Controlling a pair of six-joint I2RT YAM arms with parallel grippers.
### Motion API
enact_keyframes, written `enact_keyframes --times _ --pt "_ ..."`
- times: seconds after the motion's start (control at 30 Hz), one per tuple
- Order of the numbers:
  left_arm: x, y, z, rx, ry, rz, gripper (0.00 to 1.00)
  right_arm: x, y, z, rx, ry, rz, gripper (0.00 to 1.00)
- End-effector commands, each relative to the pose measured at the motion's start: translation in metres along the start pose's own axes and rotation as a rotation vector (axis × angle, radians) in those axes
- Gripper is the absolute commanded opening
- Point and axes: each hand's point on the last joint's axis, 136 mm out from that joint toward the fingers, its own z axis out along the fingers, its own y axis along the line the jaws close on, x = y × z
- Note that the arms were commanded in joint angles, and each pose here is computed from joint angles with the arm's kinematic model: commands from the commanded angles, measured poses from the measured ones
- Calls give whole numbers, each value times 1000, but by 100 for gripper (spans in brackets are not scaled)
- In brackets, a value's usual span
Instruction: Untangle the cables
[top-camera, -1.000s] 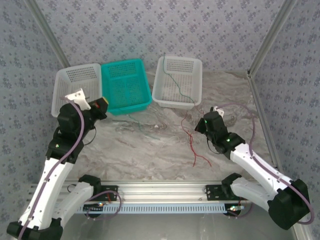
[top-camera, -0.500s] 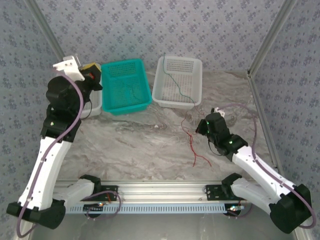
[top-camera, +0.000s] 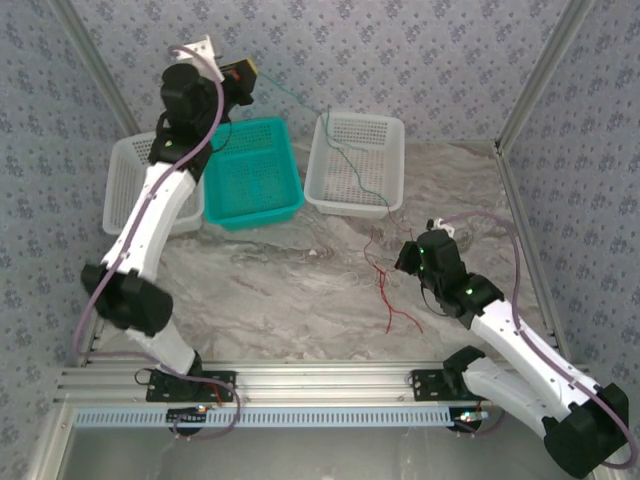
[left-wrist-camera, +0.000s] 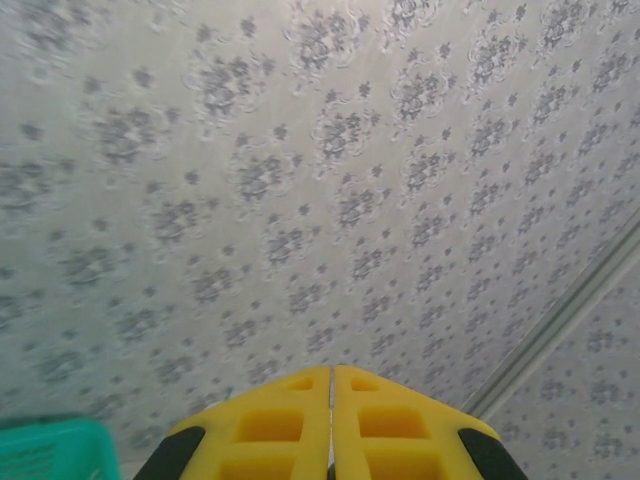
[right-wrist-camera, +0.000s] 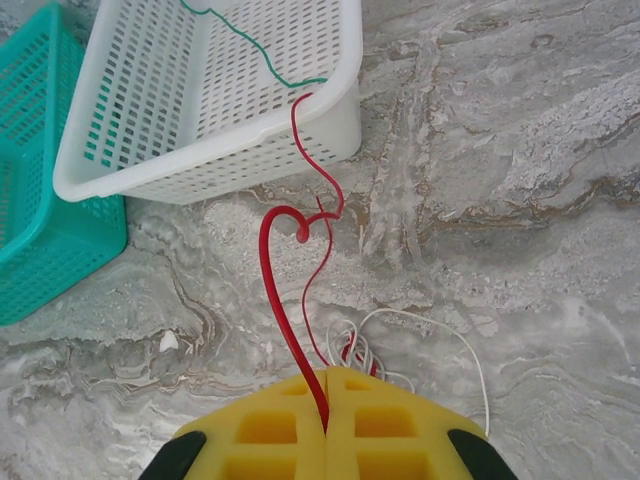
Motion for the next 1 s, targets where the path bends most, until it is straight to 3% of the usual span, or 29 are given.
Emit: enact_keyframes --times 0.0,0.13,0.3,0.47,0.57,0.8,0.97 --pt "5 -31 37 173 -8 -57 0 13 -7 -1 9 42 3 0" --pt "63 -29 94 150 141 2 0 18 -3 -5 -18 65 20 0" --pt "123 -15 129 61 244 109 0 22 -4 -14 -26 69 13 0" --pt "160 1 133 52 333 78 52 23 -8 -21 -21 66 5 0" --pt "158 -6 123 60 367 92 62 24 -10 -22 -15 64 3 0" --pt "115 -29 84 53 380 184 73 21 -5 -21 -27 58 1 0" --pt "99 -27 56 29 434 283 98 19 -4 -22 -31 56 -4 0"
